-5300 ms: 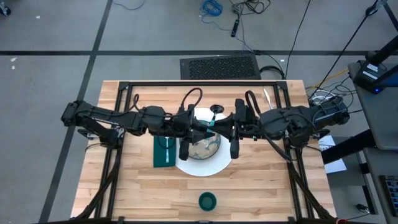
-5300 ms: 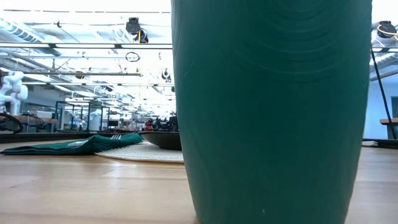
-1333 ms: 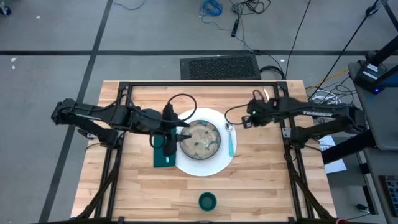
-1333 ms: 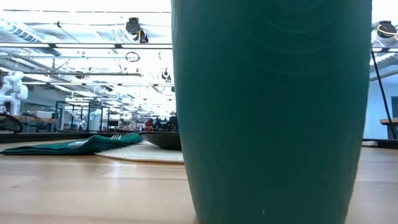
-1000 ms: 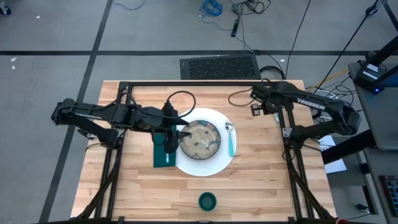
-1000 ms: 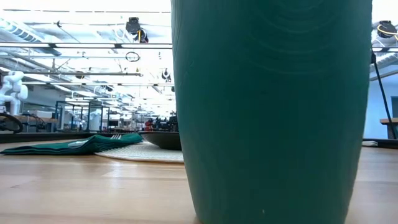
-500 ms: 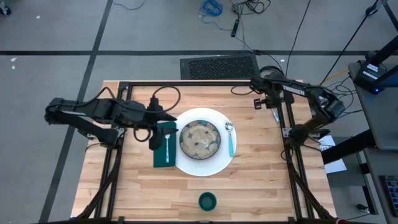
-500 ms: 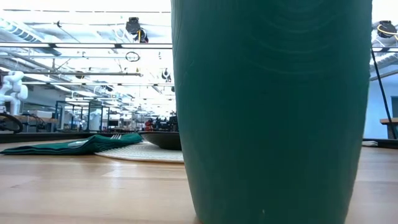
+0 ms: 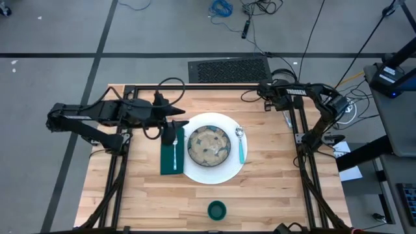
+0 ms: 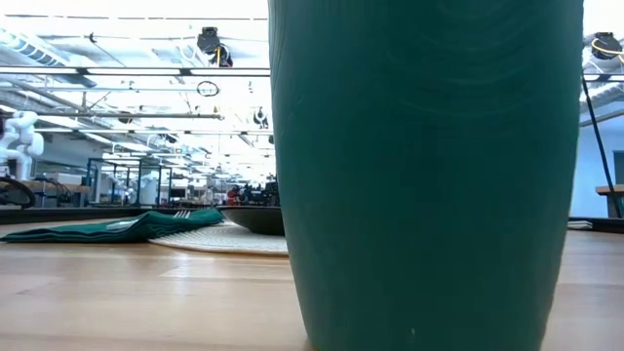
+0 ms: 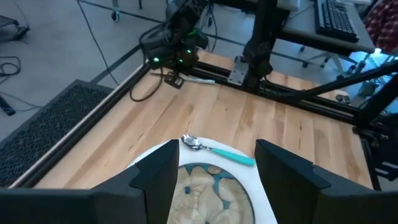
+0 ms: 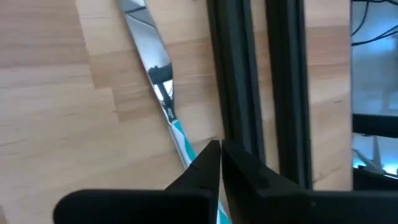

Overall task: Set table place
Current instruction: Put the green knife on the right side of the plate

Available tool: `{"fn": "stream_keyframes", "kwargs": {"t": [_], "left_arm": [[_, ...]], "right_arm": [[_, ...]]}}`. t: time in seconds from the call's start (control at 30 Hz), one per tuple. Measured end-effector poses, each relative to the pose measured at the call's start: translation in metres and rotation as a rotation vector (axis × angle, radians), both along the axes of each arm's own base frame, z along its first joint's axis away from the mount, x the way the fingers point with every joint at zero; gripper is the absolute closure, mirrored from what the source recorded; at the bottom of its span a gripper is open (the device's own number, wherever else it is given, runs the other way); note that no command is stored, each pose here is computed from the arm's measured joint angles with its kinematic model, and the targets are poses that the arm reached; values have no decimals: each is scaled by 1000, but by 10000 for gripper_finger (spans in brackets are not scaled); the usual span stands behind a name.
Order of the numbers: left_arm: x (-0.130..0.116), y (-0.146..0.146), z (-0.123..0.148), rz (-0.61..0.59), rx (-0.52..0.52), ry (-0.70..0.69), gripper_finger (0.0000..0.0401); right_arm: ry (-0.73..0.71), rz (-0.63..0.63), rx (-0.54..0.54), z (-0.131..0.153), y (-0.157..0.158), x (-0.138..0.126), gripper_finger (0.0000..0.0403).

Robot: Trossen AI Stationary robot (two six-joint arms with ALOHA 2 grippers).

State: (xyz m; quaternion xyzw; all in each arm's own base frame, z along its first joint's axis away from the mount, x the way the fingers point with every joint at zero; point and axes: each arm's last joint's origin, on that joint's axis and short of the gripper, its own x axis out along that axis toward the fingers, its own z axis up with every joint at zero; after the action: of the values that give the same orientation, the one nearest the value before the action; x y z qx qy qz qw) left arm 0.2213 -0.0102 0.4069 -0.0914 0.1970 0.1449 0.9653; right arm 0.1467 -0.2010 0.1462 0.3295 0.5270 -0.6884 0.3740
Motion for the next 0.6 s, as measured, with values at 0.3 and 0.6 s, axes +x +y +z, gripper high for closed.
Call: {"fn": "stream_keyframes", "kwargs": {"t": [0.3,0.6], "left_arm": [[0,1,0,4,-1,0,205],[0,3,0,4,34,10,205]], "right_arm": [[-7,-81,33,-29,16,-20,403],[-126,36,71,-24,38,3,403]]}}
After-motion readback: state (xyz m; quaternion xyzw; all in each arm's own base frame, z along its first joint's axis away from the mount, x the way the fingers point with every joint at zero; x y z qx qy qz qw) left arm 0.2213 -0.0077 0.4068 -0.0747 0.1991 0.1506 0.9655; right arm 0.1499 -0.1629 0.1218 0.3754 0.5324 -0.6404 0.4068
